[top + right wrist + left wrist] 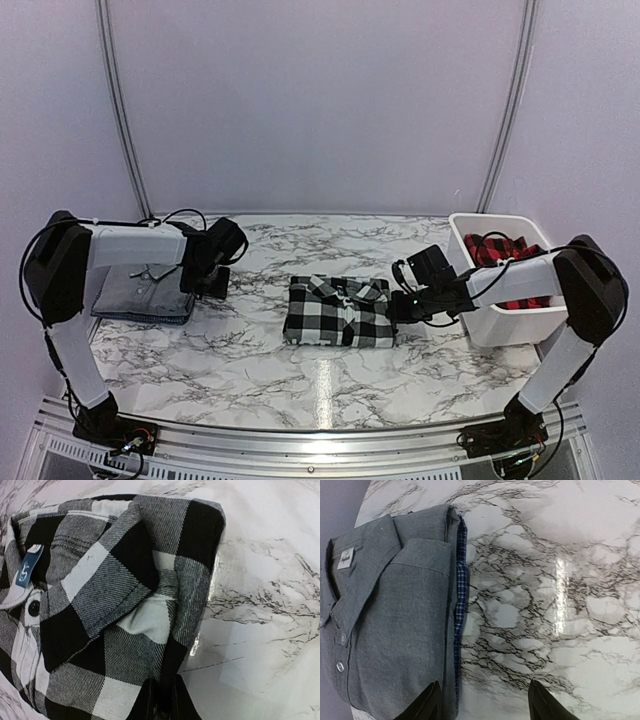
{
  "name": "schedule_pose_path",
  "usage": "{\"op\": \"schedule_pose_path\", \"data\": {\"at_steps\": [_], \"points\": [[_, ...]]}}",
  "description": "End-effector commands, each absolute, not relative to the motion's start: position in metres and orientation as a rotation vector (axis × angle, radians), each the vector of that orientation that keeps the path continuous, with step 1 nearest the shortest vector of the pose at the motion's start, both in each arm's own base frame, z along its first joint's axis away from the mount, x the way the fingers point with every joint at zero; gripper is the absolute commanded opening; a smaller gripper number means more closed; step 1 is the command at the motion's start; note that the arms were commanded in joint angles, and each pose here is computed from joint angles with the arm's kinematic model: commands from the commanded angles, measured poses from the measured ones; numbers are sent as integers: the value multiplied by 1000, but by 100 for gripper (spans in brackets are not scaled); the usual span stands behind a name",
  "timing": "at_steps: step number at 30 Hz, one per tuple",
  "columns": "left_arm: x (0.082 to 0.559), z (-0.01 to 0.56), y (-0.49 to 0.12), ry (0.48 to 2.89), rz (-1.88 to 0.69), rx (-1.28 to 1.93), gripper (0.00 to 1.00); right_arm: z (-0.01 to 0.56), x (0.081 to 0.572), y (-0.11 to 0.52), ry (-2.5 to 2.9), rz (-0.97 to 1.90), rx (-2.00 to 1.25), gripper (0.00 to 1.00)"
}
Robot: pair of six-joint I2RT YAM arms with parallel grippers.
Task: Fold and stack the long sleeve shirts
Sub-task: Move the square-folded shirt to the center of the board.
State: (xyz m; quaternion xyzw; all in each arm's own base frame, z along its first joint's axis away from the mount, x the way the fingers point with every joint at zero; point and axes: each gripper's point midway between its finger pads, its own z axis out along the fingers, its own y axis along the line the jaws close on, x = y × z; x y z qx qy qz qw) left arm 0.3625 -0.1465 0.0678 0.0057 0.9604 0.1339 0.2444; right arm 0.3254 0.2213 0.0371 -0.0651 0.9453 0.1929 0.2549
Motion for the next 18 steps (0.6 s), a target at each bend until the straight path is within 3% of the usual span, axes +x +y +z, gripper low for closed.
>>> {"op": "schedule_pose_path", "data": {"at_steps": [1, 7, 18], "points": [[368, 68, -114, 2583, 702, 51, 62, 48, 325, 207, 2543, 472, -155, 12], [380, 61, -106, 2545, 868, 77, 64, 62, 324, 206, 2507, 489, -161, 35], [387, 60, -93, 2443, 1109, 119, 61, 75, 322, 208, 2473, 527, -172, 39]]}}
